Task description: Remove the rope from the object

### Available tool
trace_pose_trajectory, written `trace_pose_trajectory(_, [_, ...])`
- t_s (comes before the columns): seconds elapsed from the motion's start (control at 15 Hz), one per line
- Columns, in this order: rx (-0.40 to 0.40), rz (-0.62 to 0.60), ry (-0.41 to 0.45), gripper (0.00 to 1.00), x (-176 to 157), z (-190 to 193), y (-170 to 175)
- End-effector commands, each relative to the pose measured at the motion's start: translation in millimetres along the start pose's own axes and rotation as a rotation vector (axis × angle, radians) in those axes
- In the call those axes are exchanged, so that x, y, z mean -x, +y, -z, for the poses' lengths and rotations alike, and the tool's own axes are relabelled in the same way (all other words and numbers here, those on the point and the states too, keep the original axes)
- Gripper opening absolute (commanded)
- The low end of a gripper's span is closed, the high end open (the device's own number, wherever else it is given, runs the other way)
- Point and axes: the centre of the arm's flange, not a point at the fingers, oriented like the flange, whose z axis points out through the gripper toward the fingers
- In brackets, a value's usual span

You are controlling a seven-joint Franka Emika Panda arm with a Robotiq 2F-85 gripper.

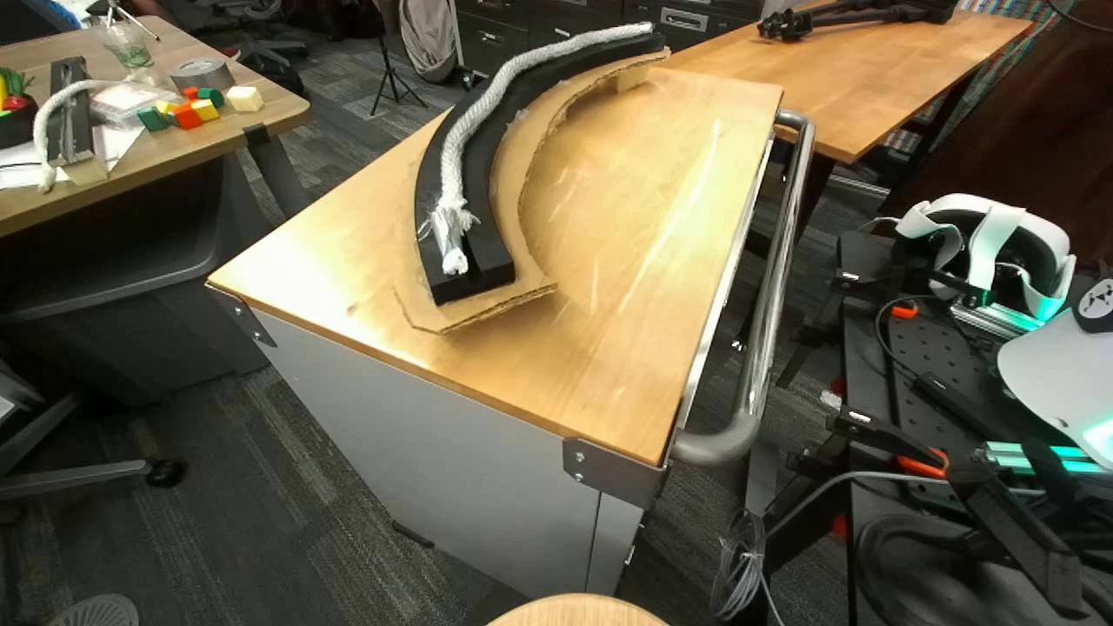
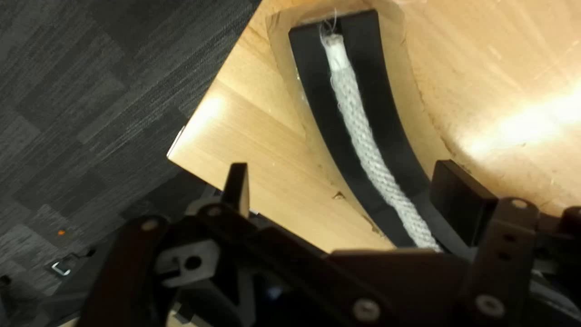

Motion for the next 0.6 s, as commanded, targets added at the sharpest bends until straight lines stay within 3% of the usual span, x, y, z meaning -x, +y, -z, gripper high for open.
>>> trace_pose_trajectory(0.0, [0.049, -0.089, 0.176, 1.0, 4, -18, 0])
trace_pose_trajectory(0.2, [0.087, -0.102, 0.186, 1.0, 3, -41, 1])
trace_pose_trajectory(0.53, [0.08, -0.007, -0.01, 1.0, 0, -82, -10])
